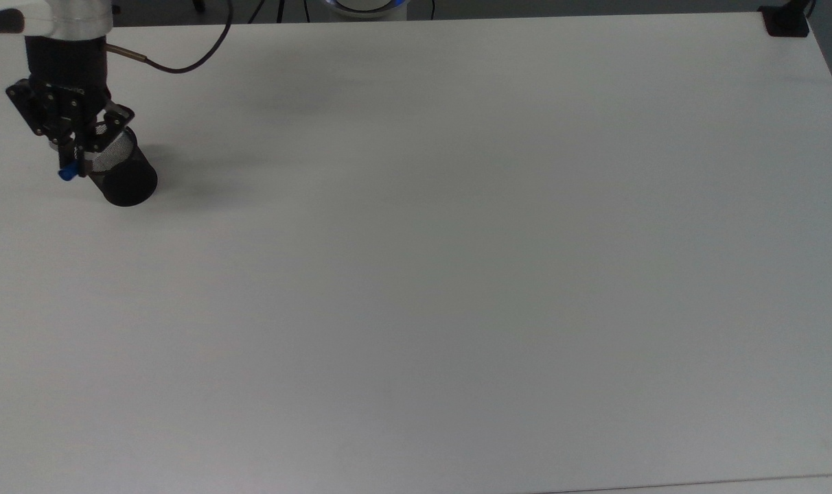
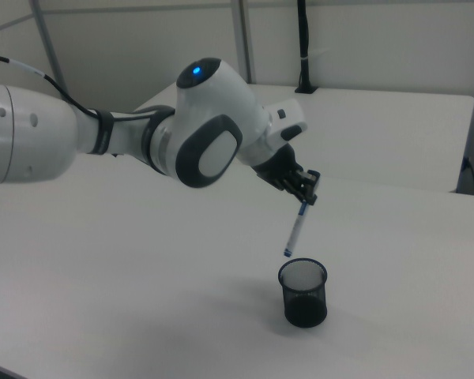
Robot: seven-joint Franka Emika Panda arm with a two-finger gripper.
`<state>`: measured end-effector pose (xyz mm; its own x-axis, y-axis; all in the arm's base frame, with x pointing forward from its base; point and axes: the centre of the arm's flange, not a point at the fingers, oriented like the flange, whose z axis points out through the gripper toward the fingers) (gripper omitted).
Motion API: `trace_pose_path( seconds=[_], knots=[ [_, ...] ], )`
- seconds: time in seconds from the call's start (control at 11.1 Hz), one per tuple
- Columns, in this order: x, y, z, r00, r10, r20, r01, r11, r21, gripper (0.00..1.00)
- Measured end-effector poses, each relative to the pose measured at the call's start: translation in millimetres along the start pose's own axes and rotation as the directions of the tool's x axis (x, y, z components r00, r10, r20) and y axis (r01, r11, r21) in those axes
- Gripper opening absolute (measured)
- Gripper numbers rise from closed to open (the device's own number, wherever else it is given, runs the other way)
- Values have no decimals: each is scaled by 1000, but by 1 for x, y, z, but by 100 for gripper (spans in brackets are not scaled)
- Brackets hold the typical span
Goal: Insert the marker
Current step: 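Carry the marker upright over the black mesh pen cup, then lower the marker into the cup and open the gripper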
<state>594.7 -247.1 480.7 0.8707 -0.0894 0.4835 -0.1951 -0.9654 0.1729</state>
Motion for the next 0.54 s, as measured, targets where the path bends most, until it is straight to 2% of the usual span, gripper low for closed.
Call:
trace_pose_path(
  seconds=[0.18,0.54],
  knots=[
    [-12,16,10,998,24,-50,-25,999,-21,18],
    [-41,28,33,999,50,-15,-50,998,-25,18]
  ],
)
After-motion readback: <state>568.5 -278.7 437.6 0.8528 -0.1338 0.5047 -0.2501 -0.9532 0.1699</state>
